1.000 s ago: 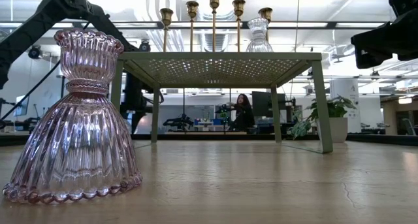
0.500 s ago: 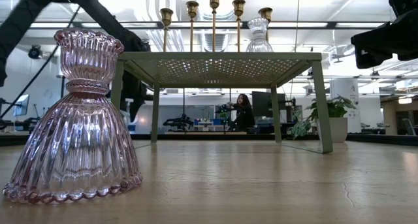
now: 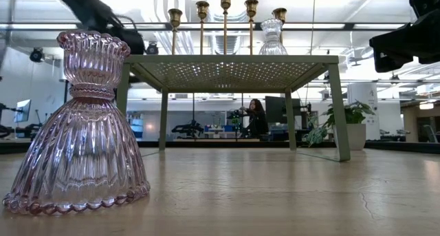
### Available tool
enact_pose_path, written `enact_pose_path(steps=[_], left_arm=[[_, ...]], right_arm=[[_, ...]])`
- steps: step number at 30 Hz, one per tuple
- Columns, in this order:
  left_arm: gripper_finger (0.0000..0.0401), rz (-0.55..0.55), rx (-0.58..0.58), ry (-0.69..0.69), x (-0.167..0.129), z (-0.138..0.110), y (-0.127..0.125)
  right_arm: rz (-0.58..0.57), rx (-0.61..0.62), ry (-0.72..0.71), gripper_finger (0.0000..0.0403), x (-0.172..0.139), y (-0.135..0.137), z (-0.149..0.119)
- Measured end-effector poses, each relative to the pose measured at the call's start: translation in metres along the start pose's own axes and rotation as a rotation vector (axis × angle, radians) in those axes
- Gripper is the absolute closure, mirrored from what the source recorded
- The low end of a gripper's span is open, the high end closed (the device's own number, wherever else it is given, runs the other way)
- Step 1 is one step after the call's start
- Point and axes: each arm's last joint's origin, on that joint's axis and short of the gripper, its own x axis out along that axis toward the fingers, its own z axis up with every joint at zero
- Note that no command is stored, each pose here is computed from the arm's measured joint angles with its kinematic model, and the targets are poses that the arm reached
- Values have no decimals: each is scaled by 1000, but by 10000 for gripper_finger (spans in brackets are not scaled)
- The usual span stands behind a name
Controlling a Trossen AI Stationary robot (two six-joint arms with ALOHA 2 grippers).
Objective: Pick & Place candle stick holders
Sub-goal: Put the white crystal glass candle holder on the shelf
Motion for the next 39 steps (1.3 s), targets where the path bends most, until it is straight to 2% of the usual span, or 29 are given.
enact_pose_path(steps=[6, 15, 19, 24, 33, 39], left_arm=[[279, -157, -42, -156, -31, -41, 6], [279, -327, 1, -358, -75, -87, 9], [279, -424, 45, -417, -91, -103, 3], [279, -529, 110, -475, -106, -123, -8], [279, -618, 175, -517, -120, -157, -17], [279, -702, 264, -539, -129, -177, -28]], right_arm=[[0, 0, 0, 394, 0, 0, 0], [0, 0, 0, 394, 0, 0, 0], [0, 0, 0, 394, 0, 0, 0], [0, 0, 0, 394, 0, 0, 0], [0, 0, 0, 394, 0, 0, 0], [0, 0, 0, 394, 0, 0, 0]])
